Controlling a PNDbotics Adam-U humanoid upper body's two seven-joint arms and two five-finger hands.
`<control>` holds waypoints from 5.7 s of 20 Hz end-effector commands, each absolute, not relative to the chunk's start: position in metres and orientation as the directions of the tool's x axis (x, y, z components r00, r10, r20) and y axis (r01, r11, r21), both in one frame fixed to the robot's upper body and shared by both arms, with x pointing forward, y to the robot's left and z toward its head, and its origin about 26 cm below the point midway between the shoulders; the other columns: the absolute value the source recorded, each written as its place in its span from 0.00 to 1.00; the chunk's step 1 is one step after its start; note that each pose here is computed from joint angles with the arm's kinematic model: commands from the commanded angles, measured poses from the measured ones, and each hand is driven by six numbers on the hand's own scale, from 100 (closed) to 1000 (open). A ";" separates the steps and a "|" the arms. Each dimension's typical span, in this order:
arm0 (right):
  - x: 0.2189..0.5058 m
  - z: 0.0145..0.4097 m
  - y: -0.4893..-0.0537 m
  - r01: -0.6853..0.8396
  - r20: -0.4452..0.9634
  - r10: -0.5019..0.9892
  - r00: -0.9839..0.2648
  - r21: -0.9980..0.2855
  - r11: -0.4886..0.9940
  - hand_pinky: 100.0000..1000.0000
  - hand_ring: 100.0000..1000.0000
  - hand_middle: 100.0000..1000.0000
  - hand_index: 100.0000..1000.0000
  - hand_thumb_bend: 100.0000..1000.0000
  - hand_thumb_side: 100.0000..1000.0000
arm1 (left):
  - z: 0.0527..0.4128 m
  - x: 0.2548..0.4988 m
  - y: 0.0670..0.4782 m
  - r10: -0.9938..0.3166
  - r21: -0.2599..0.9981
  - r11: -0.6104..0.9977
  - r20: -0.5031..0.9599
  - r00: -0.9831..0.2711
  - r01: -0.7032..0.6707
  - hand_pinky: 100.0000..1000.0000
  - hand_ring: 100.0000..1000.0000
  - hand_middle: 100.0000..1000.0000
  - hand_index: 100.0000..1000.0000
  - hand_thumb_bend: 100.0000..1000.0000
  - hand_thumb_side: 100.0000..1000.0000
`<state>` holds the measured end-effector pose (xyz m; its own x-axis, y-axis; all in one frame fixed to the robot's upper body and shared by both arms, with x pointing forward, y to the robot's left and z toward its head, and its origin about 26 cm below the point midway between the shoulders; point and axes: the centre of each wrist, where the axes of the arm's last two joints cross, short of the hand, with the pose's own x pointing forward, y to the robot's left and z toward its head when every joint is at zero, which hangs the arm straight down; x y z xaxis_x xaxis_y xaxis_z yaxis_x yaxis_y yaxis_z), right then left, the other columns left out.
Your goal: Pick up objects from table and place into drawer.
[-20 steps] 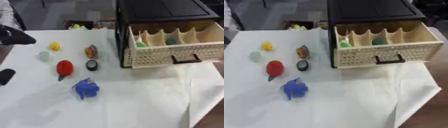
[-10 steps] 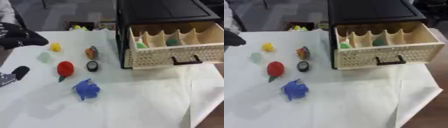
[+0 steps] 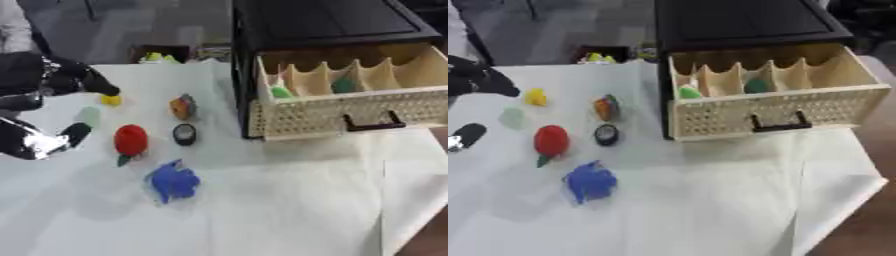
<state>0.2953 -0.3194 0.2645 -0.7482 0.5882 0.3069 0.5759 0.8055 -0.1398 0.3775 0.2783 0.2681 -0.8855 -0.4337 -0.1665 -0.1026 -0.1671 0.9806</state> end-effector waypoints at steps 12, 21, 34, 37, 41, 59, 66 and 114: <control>0.294 0.275 -0.319 0.575 0.290 0.587 -0.756 -0.135 0.807 0.18 0.53 0.45 0.75 0.21 0.65 | 0.247 0.419 0.288 -0.560 0.957 -0.289 -0.168 -0.811 0.001 0.79 0.92 0.92 1.00 0.00 1.00; 0.294 0.274 -0.318 0.570 0.297 0.582 -0.757 -0.135 0.810 0.18 0.52 0.45 0.75 0.21 0.65 | 0.235 0.431 0.294 -0.597 0.941 -0.338 -0.207 -0.775 0.009 0.83 0.94 0.92 1.00 0.00 1.00; 0.294 0.273 -0.319 0.566 0.315 0.575 -0.755 -0.131 0.814 0.17 0.52 0.44 0.74 0.18 0.64 | 0.210 0.444 0.307 -0.628 0.914 -0.401 -0.229 -0.743 0.058 0.77 0.86 0.86 1.00 0.05 1.00; 0.294 0.273 -0.319 0.565 0.318 0.573 -0.755 -0.129 0.815 0.16 0.52 0.44 0.73 0.18 0.64 | 0.206 0.446 0.308 -0.632 0.912 -0.406 -0.233 -0.739 0.059 0.77 0.87 0.87 1.00 0.05 1.00; 0.294 0.273 -0.319 0.563 0.321 0.571 -0.756 -0.126 0.817 0.16 0.52 0.43 0.73 0.17 0.63 | 0.204 0.448 0.307 -0.619 0.908 -0.417 -0.251 -0.744 0.040 0.77 0.87 0.87 1.00 0.01 1.00; 0.294 0.273 -0.320 0.563 0.322 0.571 -0.755 -0.127 0.817 0.15 0.51 0.42 0.72 0.18 0.64 | 0.195 0.455 0.312 -0.628 0.893 -0.450 -0.305 -0.715 0.013 0.78 0.89 0.89 1.00 0.06 1.00; 0.294 0.273 -0.321 0.563 0.326 0.570 -0.754 -0.125 0.817 0.14 0.51 0.42 0.72 0.18 0.63 | 0.192 0.456 0.317 -0.635 0.887 -0.462 -0.317 -0.704 0.018 0.77 0.88 0.87 1.00 0.08 1.00; 0.293 0.270 -0.325 0.566 0.352 0.557 -0.752 -0.090 0.820 0.13 0.50 0.40 0.70 0.13 0.62 | 0.183 0.462 0.326 -0.699 0.927 -0.370 -0.324 -0.637 -0.065 0.17 0.47 0.46 0.79 0.00 0.23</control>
